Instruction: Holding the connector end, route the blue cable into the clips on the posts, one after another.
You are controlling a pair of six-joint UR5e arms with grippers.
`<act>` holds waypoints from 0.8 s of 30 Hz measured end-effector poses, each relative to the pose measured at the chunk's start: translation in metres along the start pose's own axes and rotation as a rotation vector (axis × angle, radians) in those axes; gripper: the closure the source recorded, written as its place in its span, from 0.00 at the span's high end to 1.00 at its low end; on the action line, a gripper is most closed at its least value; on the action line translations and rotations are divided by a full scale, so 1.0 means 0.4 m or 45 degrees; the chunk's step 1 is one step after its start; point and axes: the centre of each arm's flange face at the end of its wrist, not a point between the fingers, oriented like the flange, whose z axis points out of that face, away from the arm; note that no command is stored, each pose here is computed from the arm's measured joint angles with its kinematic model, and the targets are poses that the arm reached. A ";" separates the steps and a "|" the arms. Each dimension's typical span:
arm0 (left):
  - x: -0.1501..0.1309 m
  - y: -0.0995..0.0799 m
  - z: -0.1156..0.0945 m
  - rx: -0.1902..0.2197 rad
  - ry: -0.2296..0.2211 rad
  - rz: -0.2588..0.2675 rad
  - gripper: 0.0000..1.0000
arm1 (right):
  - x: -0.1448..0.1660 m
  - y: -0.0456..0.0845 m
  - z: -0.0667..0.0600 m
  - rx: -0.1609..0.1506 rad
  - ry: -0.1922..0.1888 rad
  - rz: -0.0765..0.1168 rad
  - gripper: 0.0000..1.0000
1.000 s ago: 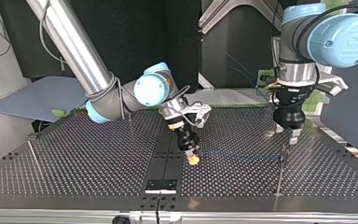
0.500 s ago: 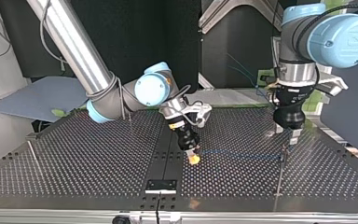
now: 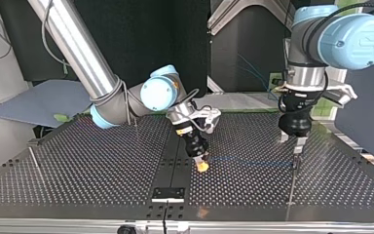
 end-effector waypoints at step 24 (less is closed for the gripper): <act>0.000 -0.069 0.131 0.104 0.014 0.082 1.00 | 0.000 0.009 -0.002 -0.009 -0.013 -0.004 0.00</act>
